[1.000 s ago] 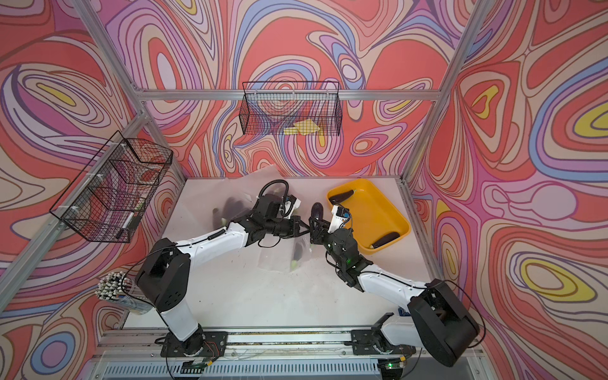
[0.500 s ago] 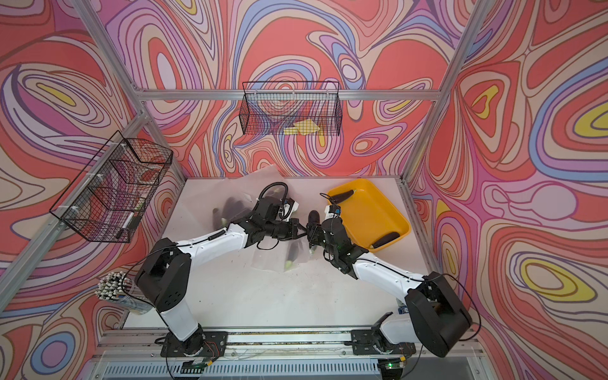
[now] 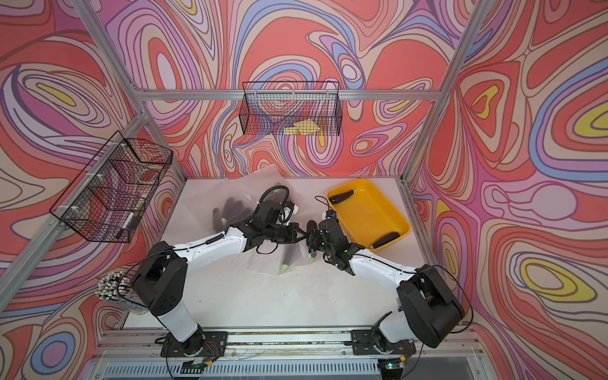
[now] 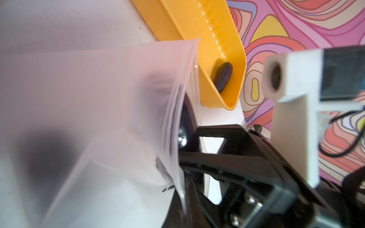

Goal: Place the eggplant in a zip-top bag and seal the zipper
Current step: Place the eggplant in the zipper food storage bag.

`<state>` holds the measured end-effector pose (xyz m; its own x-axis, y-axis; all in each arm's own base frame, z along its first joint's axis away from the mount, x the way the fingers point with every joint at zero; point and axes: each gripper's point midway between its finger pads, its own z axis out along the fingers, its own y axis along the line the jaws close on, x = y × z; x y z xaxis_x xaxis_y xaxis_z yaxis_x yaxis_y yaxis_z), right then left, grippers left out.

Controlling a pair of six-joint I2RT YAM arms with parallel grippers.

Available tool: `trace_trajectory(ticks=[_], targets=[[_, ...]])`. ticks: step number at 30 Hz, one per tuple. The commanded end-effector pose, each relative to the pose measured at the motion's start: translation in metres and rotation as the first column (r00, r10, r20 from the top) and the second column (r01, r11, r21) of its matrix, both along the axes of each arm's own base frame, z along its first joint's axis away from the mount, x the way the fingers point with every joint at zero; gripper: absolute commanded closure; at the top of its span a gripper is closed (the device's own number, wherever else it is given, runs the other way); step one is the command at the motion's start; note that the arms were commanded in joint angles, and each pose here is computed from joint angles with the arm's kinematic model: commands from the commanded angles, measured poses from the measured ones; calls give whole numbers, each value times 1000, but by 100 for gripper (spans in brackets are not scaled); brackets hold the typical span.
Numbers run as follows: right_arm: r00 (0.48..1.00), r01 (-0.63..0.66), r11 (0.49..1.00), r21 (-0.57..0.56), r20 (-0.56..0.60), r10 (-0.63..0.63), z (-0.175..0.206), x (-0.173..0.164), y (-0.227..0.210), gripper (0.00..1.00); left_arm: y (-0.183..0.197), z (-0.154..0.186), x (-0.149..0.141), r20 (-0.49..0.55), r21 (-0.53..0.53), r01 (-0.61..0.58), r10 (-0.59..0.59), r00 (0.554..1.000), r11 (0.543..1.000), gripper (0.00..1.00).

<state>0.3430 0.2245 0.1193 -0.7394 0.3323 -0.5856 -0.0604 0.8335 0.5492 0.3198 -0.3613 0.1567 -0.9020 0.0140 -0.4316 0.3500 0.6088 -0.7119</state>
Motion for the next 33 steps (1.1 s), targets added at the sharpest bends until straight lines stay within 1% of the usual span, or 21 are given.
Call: trace_trajectory(ticks=[1, 2, 4, 5, 6, 8, 11, 14, 16, 18, 20, 22, 26, 27, 28, 30, 32, 33], targets=[[996, -29, 998, 51, -79, 33, -4, -3, 12, 55, -8, 32, -10, 105, -46, 36, -31, 994, 998, 100], [996, -16, 998, 60, -81, 21, -1, -1, 12, 51, -9, 30, -12, 98, -48, 40, -35, 995, 998, 100], [996, -2, 996, 85, -84, 9, 6, 5, 16, 46, -11, 26, -16, 81, -50, 56, -52, 995, 997, 100], [995, 11, 996, 93, -96, -3, 9, 8, 16, 41, -10, 22, -16, 69, -43, 50, -47, 996, 998, 100], [994, 15, 994, 104, -106, -4, 16, 12, 19, 38, -9, 17, -16, 55, -35, 39, -38, 998, 999, 100], [994, -1, 992, 126, -105, 15, 34, 15, 24, 34, -4, 4, -11, 36, 10, -4, 4, 999, 1000, 100], [997, -26, 991, 134, -63, 35, 67, 11, 19, 32, -4, -10, -6, 11, 24, -18, 18, 1000, 1000, 100], [999, -27, 991, 129, -35, 32, 91, 4, 2, 32, -6, -19, -2, 2, 26, -25, 25, 1000, 999, 100], [1000, -5, 991, 132, -20, 8, 104, 5, -16, 32, -7, -23, 0, -8, 23, -27, 28, 1000, 999, 100], [998, 55, 989, 135, -4, -55, 112, 14, -43, 32, -8, -26, -1, -16, 24, -24, 25, 1000, 999, 100], [994, 106, 987, 122, 20, -109, 113, 30, -66, 32, -7, -30, -2, -24, 28, -22, 22, 999, 999, 100], [991, 118, 982, 145, 49, -126, 113, 48, -78, 31, -7, -32, -2, -28, 30, -23, 23, 999, 999, 100], [994, 29, 967, 252, 93, -54, 118, 69, -62, 32, -9, -32, 0, -32, 31, -23, 24, 999, 999, 100], [994, 19, 962, 271, 96, -47, 119, 71, -58, 32, -8, -32, 1, -33, 32, -25, 26, 999, 999, 100], [994, 36, 961, 275, 92, -63, 116, 73, -60, 32, -7, -33, 1, -36, 36, -30, 31, 999, 999, 100], [985, 134, 971, 199, 76, -152, 103, 81, -81, 33, -1, -34, 1, -41, 38, -39, 40, 998, 999, 100], [970, 234, 965, 121, 41, -240, 80, 100, -112, 33, 9, -37, 2, -45, 49, -60, 63, 997, 997, 100], [962, 270, 958, 99, 25, -273, 72, 109, -123, 33, 14, -37, 2, -46, 55, -68, 70, 996, 996, 100]])
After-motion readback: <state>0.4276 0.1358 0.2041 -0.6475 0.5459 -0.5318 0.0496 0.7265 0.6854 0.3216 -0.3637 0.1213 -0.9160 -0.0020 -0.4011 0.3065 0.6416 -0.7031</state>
